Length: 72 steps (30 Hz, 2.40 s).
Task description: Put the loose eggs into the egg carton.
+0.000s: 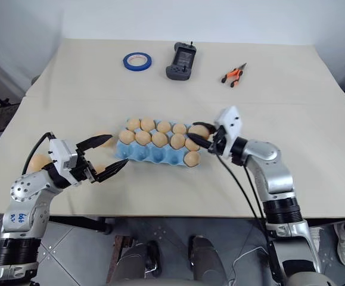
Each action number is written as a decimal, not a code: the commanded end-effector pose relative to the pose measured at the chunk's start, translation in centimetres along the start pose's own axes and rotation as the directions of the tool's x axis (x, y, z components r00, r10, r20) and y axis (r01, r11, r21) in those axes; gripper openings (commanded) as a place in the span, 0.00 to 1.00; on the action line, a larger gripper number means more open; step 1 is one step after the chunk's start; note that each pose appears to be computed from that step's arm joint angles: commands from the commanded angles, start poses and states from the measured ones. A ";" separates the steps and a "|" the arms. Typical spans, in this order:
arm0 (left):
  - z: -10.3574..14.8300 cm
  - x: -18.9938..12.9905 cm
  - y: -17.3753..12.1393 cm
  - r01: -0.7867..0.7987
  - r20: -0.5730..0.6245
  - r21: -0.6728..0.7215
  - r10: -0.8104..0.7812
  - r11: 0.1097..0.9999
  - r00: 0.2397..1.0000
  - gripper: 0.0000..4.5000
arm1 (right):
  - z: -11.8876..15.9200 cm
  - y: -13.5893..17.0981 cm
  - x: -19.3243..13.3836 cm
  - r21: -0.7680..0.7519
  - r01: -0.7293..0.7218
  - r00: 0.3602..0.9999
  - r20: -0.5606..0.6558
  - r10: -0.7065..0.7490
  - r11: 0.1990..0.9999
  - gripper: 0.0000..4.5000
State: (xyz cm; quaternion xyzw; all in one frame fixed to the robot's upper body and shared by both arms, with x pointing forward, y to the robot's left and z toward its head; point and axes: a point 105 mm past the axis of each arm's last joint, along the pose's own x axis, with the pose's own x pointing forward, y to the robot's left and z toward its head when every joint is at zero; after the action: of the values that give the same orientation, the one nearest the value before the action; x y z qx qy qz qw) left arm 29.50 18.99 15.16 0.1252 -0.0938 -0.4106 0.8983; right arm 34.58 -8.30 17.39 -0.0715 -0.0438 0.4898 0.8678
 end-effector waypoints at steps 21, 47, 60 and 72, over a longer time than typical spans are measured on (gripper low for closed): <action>0.6 -4.5 1.4 -0.132 -0.050 0.026 0.133 0.991 0.990 1.00 | 0.4 1.6 -4.9 -0.142 -0.097 0.988 0.103 0.112 0.985 0.99; -2.9 -8.0 -1.7 -0.179 -0.234 -0.112 0.149 0.978 0.961 1.00 | -3.5 -0.2 -12.6 -0.234 -0.077 0.996 -0.070 0.062 0.969 0.99; -5.7 -4.3 0.1 -0.151 -0.258 -0.114 0.118 0.982 0.959 1.00 | -3.6 5.1 -10.7 -0.181 -0.234 0.962 0.097 0.254 0.955 0.99; -3.2 -3.1 0.8 -0.133 -0.137 -0.105 0.118 0.985 0.983 0.42 | -2.0 5.7 -9.4 -0.161 -0.213 0.943 0.224 0.246 0.964 1.00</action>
State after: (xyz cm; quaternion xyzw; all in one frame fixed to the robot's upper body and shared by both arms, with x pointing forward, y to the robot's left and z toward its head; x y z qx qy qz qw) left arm 28.96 22.44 10.24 0.0921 0.0180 -0.3446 0.9340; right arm 25.35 -13.99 13.17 -0.0783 -0.1461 0.5887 0.7912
